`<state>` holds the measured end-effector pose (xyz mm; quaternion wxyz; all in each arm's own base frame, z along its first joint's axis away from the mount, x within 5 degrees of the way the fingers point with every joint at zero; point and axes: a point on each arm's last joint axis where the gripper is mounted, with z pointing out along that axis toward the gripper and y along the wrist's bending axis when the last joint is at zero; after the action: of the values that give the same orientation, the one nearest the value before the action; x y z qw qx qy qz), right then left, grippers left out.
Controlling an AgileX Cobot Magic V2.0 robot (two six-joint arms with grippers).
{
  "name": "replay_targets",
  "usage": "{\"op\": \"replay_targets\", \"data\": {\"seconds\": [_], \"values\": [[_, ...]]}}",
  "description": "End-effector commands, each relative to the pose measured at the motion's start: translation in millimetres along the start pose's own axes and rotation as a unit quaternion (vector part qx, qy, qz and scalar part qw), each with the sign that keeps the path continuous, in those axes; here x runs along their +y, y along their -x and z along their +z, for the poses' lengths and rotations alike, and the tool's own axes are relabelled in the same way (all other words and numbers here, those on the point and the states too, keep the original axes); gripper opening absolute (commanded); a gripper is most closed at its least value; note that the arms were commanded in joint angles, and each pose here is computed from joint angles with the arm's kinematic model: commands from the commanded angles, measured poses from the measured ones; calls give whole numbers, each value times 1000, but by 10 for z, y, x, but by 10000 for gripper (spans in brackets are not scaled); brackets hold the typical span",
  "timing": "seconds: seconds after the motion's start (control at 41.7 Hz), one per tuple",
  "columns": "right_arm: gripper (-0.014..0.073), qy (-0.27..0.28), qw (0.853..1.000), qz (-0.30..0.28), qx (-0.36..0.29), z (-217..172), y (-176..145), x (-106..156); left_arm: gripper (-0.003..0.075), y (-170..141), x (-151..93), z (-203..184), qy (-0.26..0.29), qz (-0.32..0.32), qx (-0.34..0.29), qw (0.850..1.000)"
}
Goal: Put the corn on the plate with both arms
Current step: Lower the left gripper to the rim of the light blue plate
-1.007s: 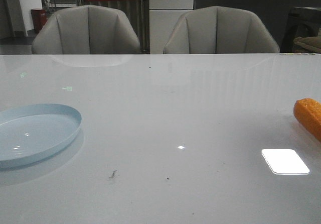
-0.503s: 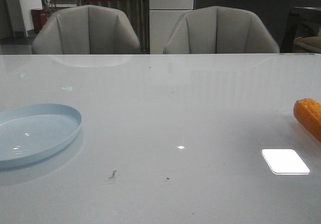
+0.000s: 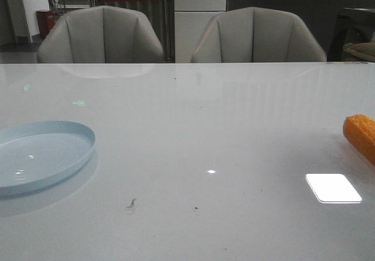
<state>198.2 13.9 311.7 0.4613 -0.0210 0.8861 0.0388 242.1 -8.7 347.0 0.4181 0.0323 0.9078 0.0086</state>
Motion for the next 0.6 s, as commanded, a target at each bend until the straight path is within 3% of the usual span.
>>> {"op": "replay_targets", "data": {"seconds": [0.0, 0.168, 0.336, 0.575], "values": [[597, -3, 999, -8, -53, -83, 169, 1, 335, 257, 13, 59, -1, -12, 14, 1000], [597, -3, 999, -8, -50, -82, 162, 2, 335, 363, -4, 499, -9, -19, 124, 992], [597, -3, 999, -8, -50, -82, 162, 2, 335, 265, -16, 1036, -10, -16, 227, 974], [597, -3, 999, -8, -43, -81, 149, 2, 335, 32, -31, 1542, -9, -13, 308, 951]]}}
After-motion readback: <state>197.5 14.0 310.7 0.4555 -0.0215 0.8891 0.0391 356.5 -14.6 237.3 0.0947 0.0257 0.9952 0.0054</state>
